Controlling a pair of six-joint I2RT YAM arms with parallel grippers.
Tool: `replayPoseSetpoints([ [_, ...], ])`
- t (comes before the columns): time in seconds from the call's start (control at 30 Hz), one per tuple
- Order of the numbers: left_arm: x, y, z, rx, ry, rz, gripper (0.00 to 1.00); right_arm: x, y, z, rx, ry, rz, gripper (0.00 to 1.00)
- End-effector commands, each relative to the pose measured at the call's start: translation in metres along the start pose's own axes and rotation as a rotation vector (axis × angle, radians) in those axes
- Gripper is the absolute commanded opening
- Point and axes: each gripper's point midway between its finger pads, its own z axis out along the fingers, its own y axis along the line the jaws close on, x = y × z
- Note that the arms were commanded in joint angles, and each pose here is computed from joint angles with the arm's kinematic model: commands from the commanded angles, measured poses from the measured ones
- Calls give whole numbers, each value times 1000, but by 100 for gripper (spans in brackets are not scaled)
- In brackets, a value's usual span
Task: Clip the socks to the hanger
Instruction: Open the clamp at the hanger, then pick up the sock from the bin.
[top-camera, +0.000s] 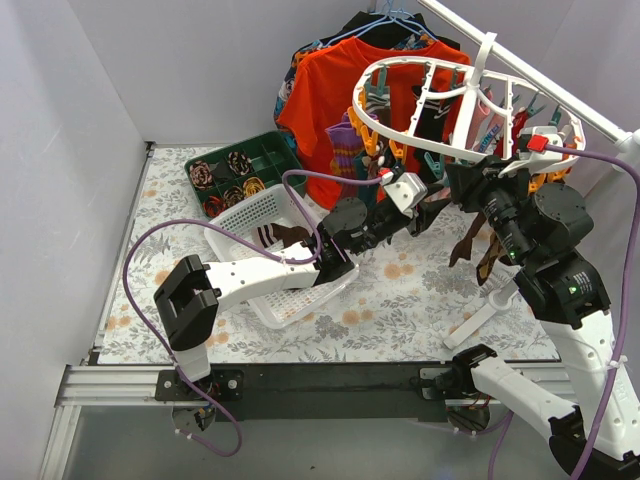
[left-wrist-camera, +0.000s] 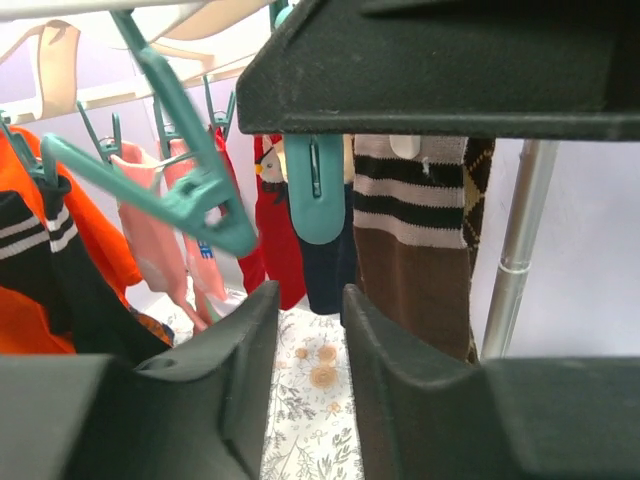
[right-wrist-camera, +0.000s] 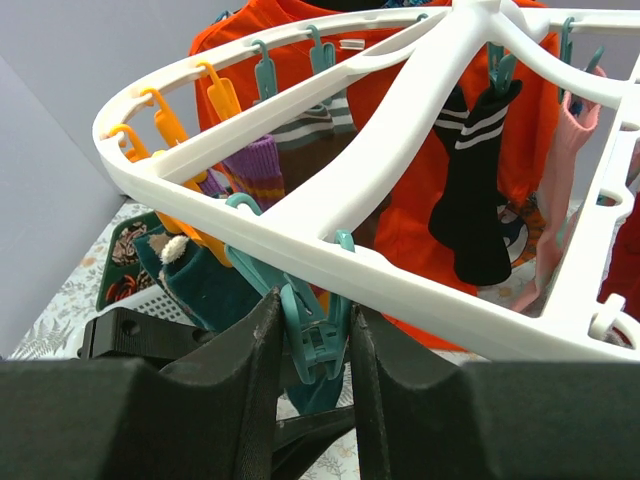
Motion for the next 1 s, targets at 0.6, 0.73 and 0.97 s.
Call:
replayPoseSetpoints([
  [0.6,0,30,-81,-227,76,-170,59,-8,-8,-3,69,-48,129,1],
  [0.73,35,48,-119,-407,203,-313,61,-6,-7,-1,62,-41,120,1],
  [0.97,132,111,-223,-837,591,-512,63,-1,-5,-1,45,-29,102,1],
])
